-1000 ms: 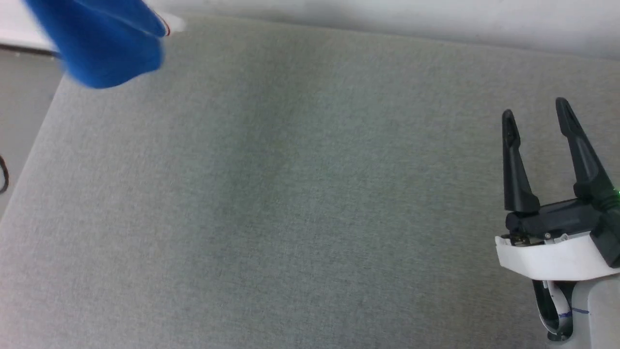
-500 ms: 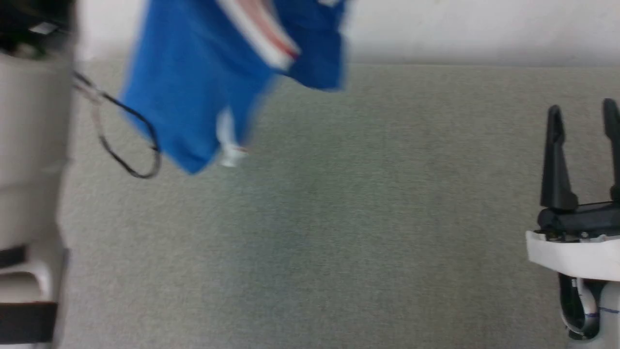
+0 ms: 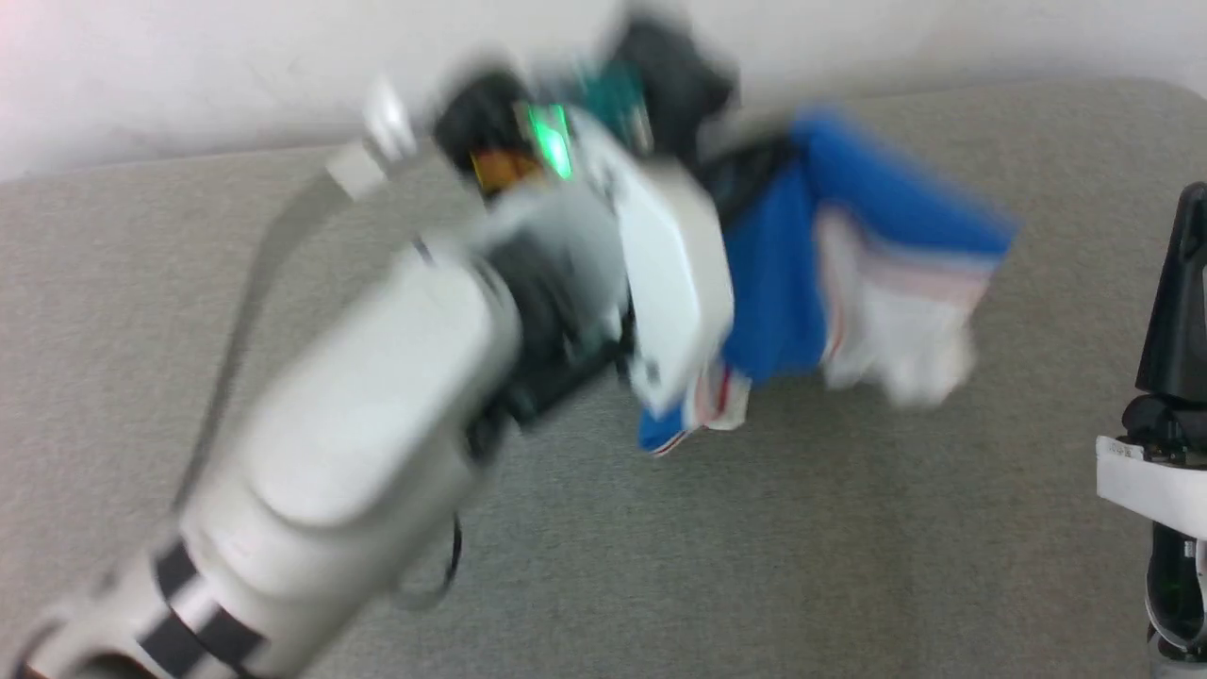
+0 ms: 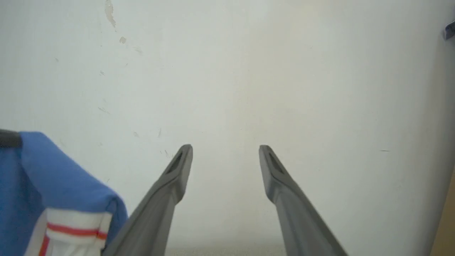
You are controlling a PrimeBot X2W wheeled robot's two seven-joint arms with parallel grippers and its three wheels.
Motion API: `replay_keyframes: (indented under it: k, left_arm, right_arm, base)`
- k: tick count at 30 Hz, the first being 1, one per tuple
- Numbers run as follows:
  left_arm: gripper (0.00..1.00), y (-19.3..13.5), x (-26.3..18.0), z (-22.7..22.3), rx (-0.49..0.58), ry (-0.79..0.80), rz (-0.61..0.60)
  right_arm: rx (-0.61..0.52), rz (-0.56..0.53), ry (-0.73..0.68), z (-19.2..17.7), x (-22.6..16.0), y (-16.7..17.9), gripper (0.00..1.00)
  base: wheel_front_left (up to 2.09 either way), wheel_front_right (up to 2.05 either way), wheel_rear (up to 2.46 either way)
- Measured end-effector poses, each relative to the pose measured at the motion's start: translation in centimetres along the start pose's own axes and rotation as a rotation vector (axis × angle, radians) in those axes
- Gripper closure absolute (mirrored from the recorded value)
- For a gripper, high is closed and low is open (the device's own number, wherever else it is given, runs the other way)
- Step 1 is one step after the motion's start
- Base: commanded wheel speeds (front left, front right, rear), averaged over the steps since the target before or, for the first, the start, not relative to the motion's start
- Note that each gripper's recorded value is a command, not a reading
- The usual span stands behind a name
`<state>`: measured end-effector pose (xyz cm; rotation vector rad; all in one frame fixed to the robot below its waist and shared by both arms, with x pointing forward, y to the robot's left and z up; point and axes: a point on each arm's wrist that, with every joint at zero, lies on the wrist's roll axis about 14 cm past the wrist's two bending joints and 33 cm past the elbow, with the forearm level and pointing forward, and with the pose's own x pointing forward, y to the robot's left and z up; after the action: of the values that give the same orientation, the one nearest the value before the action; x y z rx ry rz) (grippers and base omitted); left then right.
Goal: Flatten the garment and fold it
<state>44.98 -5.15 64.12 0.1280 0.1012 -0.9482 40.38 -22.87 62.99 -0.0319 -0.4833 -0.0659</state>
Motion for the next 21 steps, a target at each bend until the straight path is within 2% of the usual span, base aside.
replay_keyframes:
  k: [3,7,10,12,13,14,21]
  left_arm:
    - [1.0,-2.4,1.0,-7.6,-0.042,0.144,-0.041]
    - [1.0,-5.1,0.7,-16.7,-0.149,0.324,-0.055]
    - [1.0,-6.7,0.2,-20.8,-0.219,0.401,-0.047]
    - [1.0,-6.7,0.5,-21.3,-0.251,0.38,-0.017]
    - [0.95,-6.7,0.7,-21.0,-0.261,0.356,-0.006]
    - [0.01,-6.5,1.0,-20.4,-0.278,0.323,0.008]
    - [0.0,-2.2,0.6,-12.2,-0.294,0.005,0.129]
  right_arm:
    - [-0.004,-0.013,0.009,-0.1,-0.4,-0.5,0.0]
    - [-0.003,-0.02,0.023,-0.3,-0.7,-0.8,0.0]
    - [-0.005,-0.021,0.031,-0.6,-0.9,-0.9,0.0]
    - [-0.003,-0.019,0.036,-0.7,-0.9,-0.7,0.0]
    - [-0.002,-0.018,0.039,-0.8,-1.0,-0.7,0.0]
    - [-0.001,-0.017,0.042,-0.9,-1.0,-0.7,0.0]
    - [0.015,0.011,0.033,-0.7,-0.8,0.4,0.0]
  base:
    - [0.0,0.0,0.0]
    - [0.0,0.0,0.0]
    - [0.0,0.0,0.0]
    - [0.0,0.0,0.0]
    - [0.0,0.0,0.0]
    - [0.0,0.0,0.0]
    - [0.0,0.0,0.0]
